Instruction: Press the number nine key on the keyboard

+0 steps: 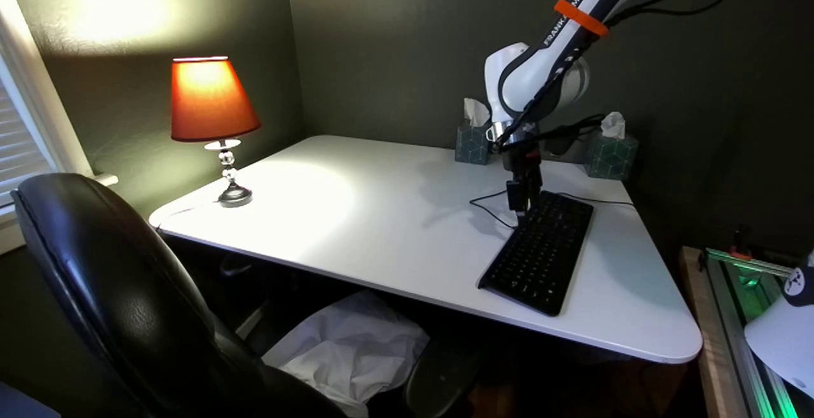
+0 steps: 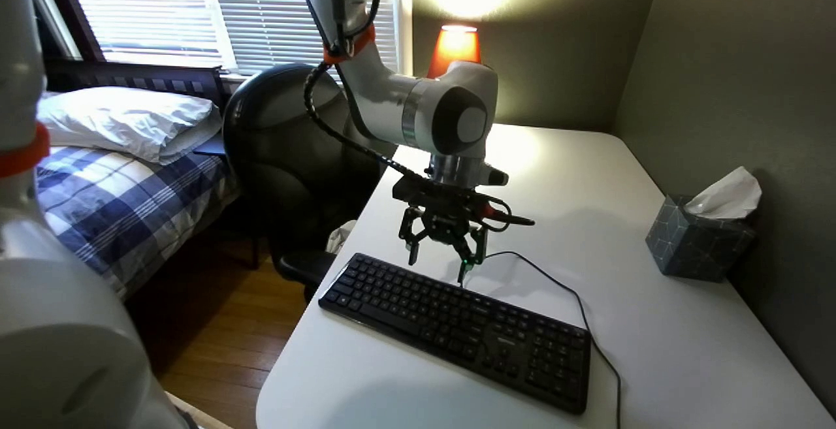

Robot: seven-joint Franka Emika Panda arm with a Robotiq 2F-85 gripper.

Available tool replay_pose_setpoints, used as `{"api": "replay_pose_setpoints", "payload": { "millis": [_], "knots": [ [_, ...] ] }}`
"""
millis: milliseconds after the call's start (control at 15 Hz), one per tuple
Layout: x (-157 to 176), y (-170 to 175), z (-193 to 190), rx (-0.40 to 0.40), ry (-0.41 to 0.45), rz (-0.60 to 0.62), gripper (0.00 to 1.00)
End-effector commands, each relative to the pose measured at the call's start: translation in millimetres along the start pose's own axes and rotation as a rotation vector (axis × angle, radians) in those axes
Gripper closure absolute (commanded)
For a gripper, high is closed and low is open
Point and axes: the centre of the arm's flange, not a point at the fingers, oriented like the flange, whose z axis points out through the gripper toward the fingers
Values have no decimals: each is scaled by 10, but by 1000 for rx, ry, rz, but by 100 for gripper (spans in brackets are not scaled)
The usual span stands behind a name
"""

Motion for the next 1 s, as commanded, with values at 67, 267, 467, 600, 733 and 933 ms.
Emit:
{"api": "replay_pose_setpoints", "payload": {
  "millis": [67, 267, 467, 600, 733, 933],
  "knots": [
    [-286, -42, -128, -12, 21, 16, 0],
    [-399, -53, -216, -22, 40, 28, 0],
    [-532, -81, -315, -34, 63, 38, 0],
    [-620, -107, -378, -46, 77, 51, 0],
    [-699, -127, -444, -56, 91, 61, 0],
    [-810, -154, -544, -70, 118, 74, 0]
  ]
}}
